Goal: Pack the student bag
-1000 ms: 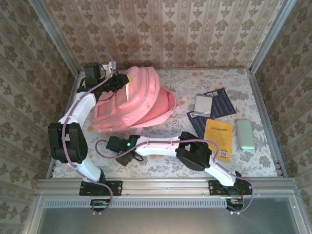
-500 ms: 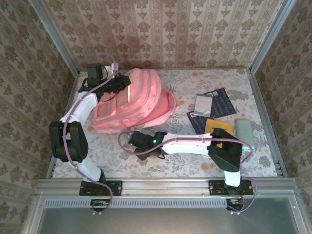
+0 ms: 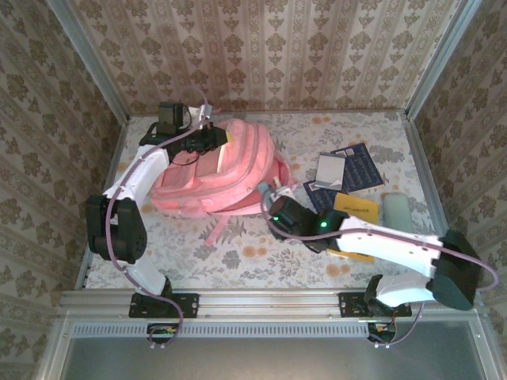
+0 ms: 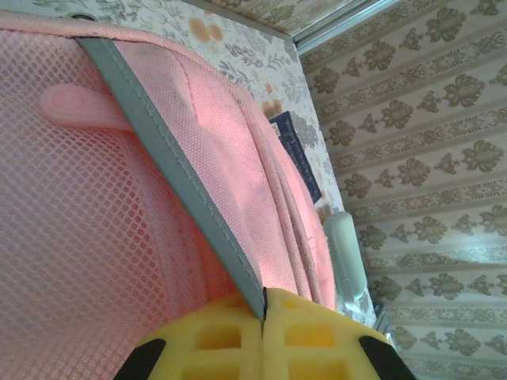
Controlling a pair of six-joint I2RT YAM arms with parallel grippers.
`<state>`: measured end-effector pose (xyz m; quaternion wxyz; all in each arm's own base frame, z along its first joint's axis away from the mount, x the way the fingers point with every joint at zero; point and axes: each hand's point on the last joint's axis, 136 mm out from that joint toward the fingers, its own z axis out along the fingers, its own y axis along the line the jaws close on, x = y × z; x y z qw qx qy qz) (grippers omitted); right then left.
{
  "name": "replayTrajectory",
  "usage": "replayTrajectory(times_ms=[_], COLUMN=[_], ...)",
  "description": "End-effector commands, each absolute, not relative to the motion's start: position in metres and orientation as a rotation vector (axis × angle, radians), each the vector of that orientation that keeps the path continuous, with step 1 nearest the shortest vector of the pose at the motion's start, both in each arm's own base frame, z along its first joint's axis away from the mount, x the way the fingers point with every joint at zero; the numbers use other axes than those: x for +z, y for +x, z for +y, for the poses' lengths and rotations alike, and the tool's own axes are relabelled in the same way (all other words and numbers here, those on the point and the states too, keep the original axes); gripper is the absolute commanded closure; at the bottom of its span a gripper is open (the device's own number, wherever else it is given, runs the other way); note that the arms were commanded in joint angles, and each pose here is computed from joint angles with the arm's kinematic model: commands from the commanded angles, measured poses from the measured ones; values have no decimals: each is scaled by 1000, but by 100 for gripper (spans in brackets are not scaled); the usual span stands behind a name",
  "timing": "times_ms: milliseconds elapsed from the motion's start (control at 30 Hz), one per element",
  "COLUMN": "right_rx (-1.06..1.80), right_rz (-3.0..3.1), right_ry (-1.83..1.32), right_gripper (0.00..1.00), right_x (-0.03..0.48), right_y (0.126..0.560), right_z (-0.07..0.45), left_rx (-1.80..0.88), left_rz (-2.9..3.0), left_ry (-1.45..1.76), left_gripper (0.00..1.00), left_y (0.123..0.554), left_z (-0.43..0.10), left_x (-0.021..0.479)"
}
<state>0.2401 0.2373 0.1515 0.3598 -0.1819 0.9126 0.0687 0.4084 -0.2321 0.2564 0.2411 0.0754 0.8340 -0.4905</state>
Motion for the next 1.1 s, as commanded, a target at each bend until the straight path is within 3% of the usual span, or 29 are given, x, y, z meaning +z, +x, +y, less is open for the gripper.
replayTrajectory(times_ms=[0,233,467,1067], right_rx=[127,155,269,1063], right_rz=[2314,2276,2300,2347], right_ry=[-322,-162,-101,-231], right_gripper=[56,56,56,51], right_x=[165,181,180,166], right_y=[245,255,283,375], right_z=[200,162,169,330], left_rx=[-1397,-1452,-1537,-1618], left_rz=[2162,2101,2021,1891], left_ry=[395,563,627,660], left_gripper=[100,100,100,100], left_y=[399,370,358,342], left_z=[-252,-279,-281,-269], left_x=[302,330,355,367])
